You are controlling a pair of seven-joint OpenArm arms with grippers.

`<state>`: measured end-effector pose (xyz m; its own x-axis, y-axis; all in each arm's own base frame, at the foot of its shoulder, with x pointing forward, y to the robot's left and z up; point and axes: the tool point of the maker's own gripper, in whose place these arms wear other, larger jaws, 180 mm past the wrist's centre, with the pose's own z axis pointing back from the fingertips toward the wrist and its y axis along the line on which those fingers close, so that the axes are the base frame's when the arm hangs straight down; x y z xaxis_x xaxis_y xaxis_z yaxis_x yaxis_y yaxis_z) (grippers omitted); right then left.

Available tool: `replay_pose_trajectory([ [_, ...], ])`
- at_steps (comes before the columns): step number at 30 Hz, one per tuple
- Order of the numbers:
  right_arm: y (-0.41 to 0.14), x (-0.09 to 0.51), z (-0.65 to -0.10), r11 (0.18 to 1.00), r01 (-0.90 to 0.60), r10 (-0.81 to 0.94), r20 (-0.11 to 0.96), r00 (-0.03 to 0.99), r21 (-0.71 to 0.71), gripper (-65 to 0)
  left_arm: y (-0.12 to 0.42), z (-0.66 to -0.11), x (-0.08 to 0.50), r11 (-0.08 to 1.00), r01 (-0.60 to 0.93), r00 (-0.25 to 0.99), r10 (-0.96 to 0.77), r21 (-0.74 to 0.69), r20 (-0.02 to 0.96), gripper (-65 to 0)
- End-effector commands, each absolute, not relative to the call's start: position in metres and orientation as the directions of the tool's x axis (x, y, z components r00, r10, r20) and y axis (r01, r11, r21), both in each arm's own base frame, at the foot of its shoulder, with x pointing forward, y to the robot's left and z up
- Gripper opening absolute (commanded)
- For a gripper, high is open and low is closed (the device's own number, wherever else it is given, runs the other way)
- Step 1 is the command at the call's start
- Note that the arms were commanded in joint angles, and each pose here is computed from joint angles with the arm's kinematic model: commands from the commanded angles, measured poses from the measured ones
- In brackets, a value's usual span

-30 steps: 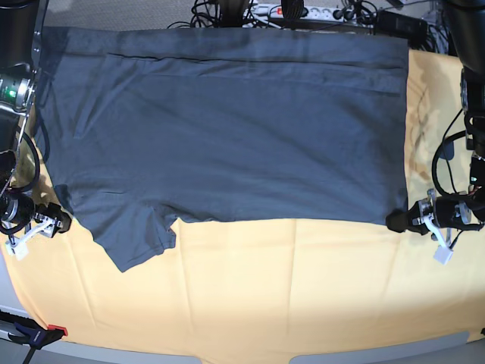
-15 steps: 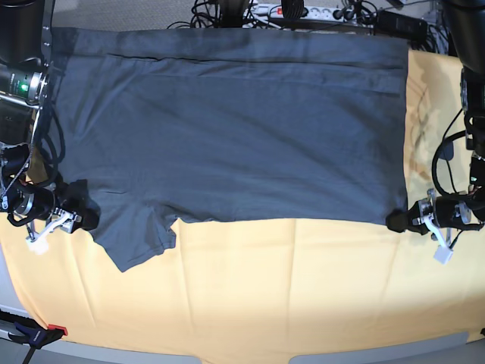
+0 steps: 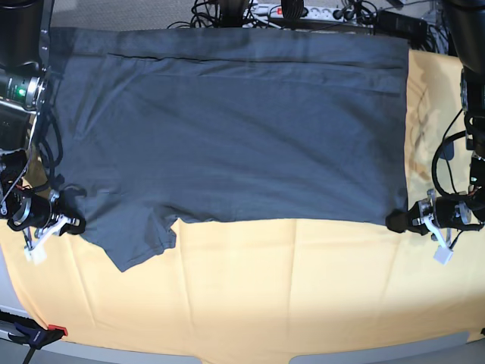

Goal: Fold the T-shirt properly
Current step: 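Lift the hem corners with both grippers and fold them over toward the collar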

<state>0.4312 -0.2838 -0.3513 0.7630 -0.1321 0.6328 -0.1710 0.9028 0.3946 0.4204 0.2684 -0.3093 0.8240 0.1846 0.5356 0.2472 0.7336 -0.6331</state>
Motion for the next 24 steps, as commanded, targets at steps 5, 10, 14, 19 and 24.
replay_pose_trajectory([
  [5,-0.298,0.457,-0.314,0.921,-0.193,-0.123,0.721,0.682,0.339,-65.0,0.276,-0.283,0.436,0.732,0.278,0.767,0.221,-0.622,0.602,-65.0],
  [10,-0.298,0.461,-0.309,0.922,-0.196,-0.122,0.731,0.671,0.334,-65.0,0.283,-0.280,0.445,0.760,0.276,0.735,0.228,-0.588,0.639,-65.0],
  [14,-0.298,0.464,-0.305,0.922,-0.199,-0.123,0.738,0.663,0.332,-65.0,0.291,-0.278,0.454,0.795,0.273,0.697,0.225,-0.543,0.681,-65.0],
  [19,-0.301,0.474,-0.291,0.929,-0.206,-0.113,0.764,0.636,0.308,-65.0,0.296,-0.273,0.467,0.833,0.279,0.645,0.206,-0.478,0.736,-65.0],
  [24,-0.302,0.488,-0.268,0.931,-0.220,-0.106,0.794,0.598,0.290,-65.0,0.287,-0.260,0.487,0.850,0.313,0.581,0.181,-0.424,0.793,-65.0],
])
